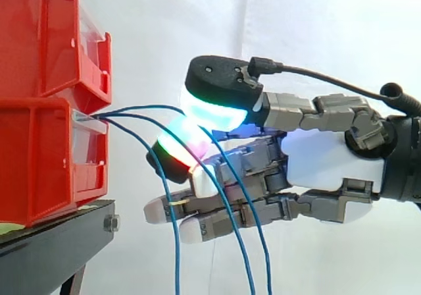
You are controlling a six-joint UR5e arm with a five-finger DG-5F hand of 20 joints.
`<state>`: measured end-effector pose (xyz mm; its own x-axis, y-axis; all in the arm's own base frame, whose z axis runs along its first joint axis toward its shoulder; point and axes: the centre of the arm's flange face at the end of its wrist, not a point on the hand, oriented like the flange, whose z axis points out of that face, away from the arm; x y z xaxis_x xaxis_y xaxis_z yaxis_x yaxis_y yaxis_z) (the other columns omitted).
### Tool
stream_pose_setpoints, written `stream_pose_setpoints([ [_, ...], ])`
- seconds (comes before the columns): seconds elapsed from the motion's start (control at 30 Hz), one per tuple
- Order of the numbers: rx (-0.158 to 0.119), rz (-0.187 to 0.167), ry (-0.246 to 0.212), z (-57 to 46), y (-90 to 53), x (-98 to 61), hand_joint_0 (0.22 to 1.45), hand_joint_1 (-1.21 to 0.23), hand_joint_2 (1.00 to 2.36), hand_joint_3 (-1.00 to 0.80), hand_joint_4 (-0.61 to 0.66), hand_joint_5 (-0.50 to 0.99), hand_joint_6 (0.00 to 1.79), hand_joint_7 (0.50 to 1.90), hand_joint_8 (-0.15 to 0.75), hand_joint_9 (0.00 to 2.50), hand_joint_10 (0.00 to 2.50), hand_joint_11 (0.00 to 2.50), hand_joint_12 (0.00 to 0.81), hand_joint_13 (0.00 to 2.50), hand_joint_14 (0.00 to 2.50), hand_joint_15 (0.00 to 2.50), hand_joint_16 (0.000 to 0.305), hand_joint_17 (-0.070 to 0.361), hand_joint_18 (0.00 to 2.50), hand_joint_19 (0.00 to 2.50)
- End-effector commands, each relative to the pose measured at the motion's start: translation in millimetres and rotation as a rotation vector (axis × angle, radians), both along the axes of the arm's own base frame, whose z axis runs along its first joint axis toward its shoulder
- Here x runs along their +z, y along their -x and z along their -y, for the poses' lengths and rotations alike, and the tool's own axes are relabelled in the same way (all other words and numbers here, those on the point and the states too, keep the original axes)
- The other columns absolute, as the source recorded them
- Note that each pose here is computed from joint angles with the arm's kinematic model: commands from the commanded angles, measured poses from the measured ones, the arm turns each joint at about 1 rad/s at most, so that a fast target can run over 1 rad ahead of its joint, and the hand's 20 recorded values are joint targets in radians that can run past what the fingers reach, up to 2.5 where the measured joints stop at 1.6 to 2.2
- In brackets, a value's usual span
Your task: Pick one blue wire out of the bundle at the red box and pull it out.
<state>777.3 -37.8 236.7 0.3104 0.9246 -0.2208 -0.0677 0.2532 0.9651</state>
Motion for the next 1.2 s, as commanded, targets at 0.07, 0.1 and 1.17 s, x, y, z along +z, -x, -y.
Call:
stream_pose_setpoints([
  [0.07,0.018,-0.093,0.019,0.8,13.4,11.6,0.59,-0.83,1.02,-0.13,0.04,-0.10,0.84,1.33,0.172,0.73,0.01,0.24,0.319,0.33,0.01,0.17,0.047,0.106,0.31,0.38],
  [0.1,0.022,-0.102,0.022,0.6,14.4,11.7,0.59,-0.83,1.02,-0.13,0.04,-0.10,0.84,1.34,0.173,0.73,0.01,0.24,0.321,0.32,0.01,0.17,0.048,0.108,0.30,0.37],
  [1.17,0.024,-0.198,0.047,5.9,33.2,34.7,0.59,-0.85,1.02,-0.07,0.03,-0.09,0.84,1.35,0.187,0.79,0.01,0.27,0.342,0.36,0.01,0.18,0.051,0.115,0.32,0.38],
])
